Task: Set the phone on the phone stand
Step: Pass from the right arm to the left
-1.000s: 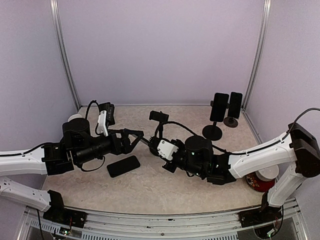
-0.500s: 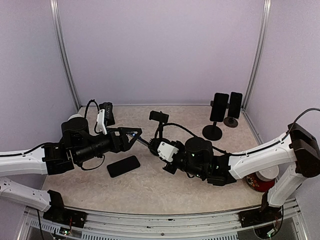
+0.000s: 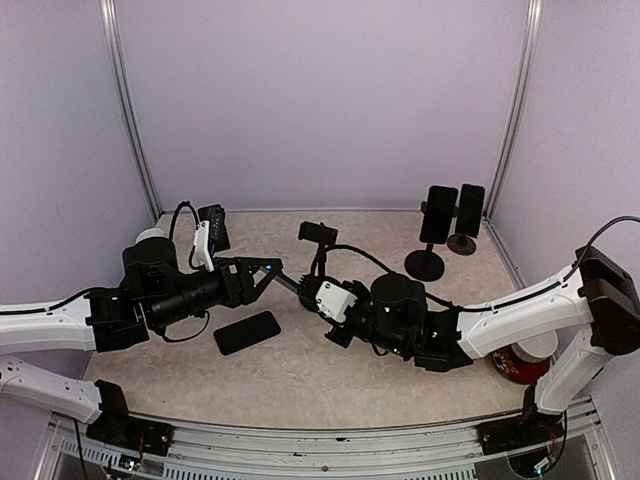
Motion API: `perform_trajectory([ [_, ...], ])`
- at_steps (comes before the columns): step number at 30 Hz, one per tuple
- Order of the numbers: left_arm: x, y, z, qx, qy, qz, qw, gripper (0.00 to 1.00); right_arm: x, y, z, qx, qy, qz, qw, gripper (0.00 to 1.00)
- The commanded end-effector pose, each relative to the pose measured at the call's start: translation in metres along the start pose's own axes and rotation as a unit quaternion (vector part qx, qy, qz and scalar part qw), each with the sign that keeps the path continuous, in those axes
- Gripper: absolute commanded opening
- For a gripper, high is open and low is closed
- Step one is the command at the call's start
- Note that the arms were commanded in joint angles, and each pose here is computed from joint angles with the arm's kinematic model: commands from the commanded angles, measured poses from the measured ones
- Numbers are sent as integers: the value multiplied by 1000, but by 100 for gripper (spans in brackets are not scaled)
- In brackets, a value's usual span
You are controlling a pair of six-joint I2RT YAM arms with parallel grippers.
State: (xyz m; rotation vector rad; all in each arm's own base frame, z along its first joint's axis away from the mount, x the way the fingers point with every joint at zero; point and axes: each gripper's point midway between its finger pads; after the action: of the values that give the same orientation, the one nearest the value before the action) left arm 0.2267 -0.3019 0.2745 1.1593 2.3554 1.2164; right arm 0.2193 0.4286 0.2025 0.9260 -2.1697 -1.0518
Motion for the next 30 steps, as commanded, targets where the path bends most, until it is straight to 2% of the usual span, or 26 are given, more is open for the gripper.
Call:
perform_trajectory([
  [1, 6, 9, -7, 2, -20, -18, 1000, 59, 1, 28, -7, -22, -12, -46, 999, 0],
  [4, 7, 11, -7, 0, -19, -21, 1000, 54, -1, 27, -6, -24, -10, -41, 999, 2],
  [6, 6, 12, -7, -3, -16, -23, 1000, 51, -2, 25, -5, -24, -9, -37, 999, 28],
  [8, 6, 16, -6, -8, -9, -26, 1000, 50, -3, 22, -6, -27, -13, -32, 999, 64],
  [9, 6, 18, -4, -11, -2, -27, 1000, 49, -2, 23, -7, -30, -15, -31, 999, 93],
  [10, 5, 21, -2, -16, 8, -29, 999, 49, -2, 22, -8, -32, -18, -30, 999, 99],
  [17, 7, 49, 28, -46, 111, -47, 992, 48, 7, 12, -14, -44, -31, -10, 998, 100],
  [30, 10, 89, 91, -60, 232, -63, 969, 45, 35, -10, -25, -49, -48, 33, 997, 100],
])
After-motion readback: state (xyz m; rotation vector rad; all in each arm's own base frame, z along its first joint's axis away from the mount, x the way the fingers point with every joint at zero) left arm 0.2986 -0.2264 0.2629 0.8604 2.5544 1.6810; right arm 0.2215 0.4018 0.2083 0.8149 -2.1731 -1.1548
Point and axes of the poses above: each gripper's point midway between its finger pads, its own x axis back along the fingers, its own z axis along the line the jaws close on, y = z × x, and after that the axes turned 6 degrees about x, right-handed
